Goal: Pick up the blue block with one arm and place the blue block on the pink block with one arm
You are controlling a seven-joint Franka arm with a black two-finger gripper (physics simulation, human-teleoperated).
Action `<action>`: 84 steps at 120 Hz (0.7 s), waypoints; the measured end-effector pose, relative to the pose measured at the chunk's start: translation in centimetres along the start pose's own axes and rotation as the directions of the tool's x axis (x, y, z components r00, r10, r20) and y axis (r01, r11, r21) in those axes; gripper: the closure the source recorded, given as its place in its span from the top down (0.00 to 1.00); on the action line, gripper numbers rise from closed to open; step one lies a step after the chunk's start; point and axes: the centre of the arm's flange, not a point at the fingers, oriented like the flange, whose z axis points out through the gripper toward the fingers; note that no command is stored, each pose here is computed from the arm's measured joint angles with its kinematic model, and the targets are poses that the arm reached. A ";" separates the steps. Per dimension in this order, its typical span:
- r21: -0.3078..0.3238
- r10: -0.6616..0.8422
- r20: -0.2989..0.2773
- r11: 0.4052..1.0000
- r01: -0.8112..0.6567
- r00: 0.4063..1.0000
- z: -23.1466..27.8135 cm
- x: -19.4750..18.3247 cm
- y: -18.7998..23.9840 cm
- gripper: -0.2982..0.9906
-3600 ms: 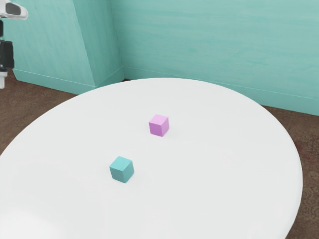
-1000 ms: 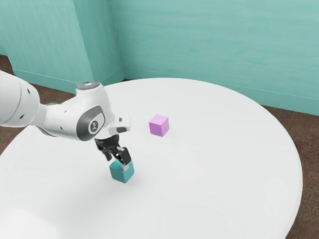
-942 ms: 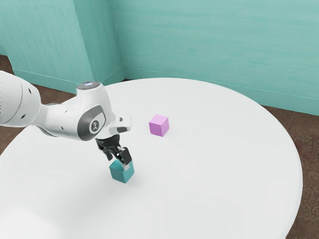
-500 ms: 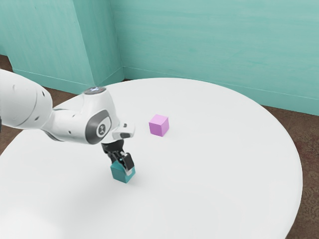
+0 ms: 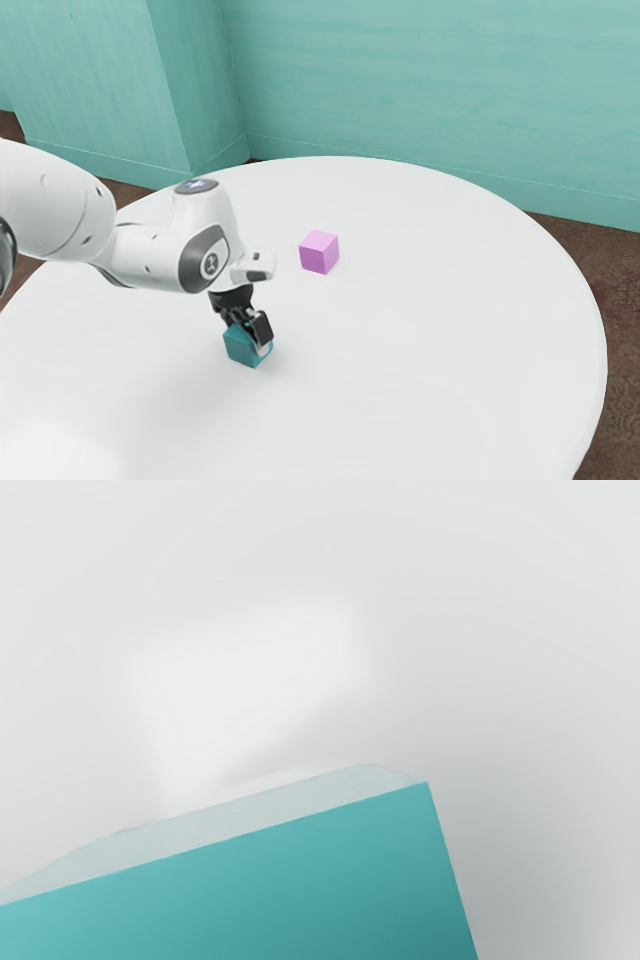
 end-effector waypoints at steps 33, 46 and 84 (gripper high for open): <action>0.005 -0.014 -0.004 1.000 0.014 1.000 0.0 0.5 0.2 0.64; 0.008 -0.022 -0.004 1.000 0.022 1.000 0.0 0.5 0.2 0.55; 0.013 -0.055 -0.047 0.998 0.056 0.997 -2.5 0.6 -0.5 0.50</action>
